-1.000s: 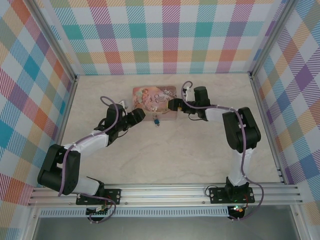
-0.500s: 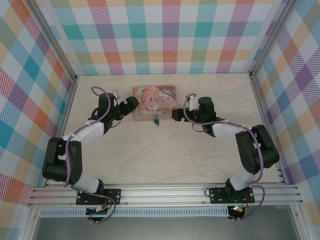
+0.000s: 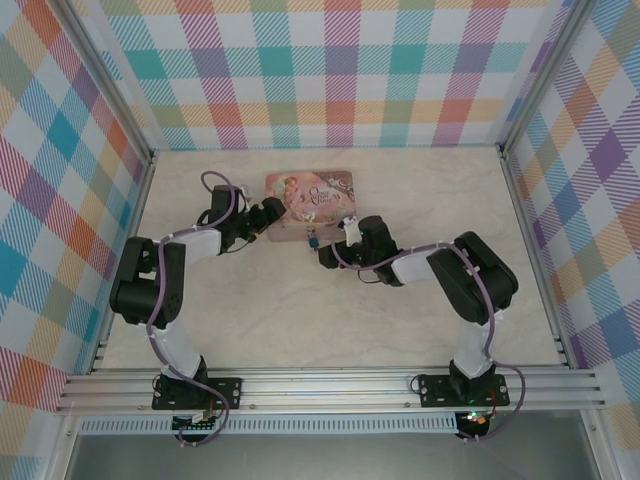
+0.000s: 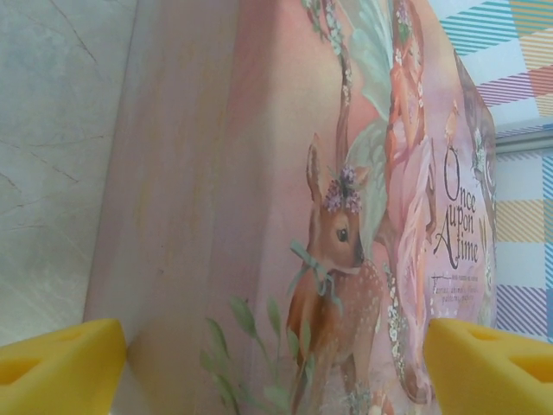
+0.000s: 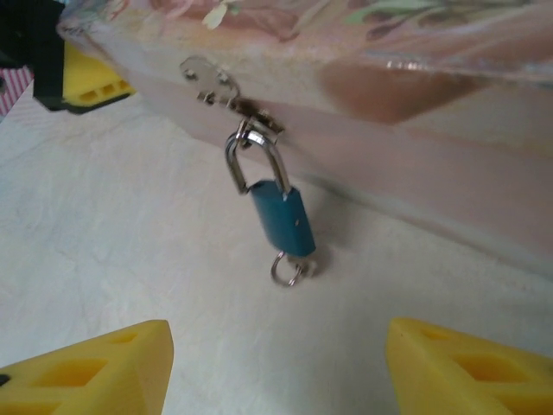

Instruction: Unlock a padlock with a key

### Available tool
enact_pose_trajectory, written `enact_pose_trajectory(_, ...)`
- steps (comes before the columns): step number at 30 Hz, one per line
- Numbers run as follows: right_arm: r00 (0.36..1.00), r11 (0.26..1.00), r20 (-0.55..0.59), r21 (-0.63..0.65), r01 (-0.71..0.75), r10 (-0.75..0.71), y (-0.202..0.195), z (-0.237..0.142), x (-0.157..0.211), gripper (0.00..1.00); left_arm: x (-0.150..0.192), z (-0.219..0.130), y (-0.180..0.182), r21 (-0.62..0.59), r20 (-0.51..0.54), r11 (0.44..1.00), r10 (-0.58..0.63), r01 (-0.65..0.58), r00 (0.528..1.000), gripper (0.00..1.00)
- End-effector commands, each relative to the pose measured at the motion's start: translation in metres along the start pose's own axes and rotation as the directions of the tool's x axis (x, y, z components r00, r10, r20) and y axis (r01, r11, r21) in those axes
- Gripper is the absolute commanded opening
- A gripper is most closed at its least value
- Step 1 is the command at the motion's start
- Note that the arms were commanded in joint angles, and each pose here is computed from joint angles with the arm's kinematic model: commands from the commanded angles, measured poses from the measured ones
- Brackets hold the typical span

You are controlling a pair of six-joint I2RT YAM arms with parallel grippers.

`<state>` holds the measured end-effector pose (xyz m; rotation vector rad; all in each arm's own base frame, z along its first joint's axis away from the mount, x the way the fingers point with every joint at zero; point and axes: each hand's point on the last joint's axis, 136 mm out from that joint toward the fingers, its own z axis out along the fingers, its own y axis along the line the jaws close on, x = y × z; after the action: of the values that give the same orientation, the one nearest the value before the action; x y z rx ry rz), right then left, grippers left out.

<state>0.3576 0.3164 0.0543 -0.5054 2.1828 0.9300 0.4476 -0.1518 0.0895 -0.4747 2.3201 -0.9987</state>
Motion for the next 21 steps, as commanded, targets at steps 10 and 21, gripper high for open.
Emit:
enact_pose_trajectory(10,0.997,0.999,0.07,-0.012,0.03,-0.029,0.001,0.027,-0.021,0.57,-0.003,0.006,-0.001,0.04,-0.009,0.999,-0.015,0.015,1.0,0.87)
enact_pose_trajectory(21,0.999,0.999,0.032,-0.037,0.013,-0.012,0.004,0.04,-0.008,0.49,-0.001,0.006,-0.001,0.044,-0.01,0.999,-0.021,0.022,1.0,0.86)
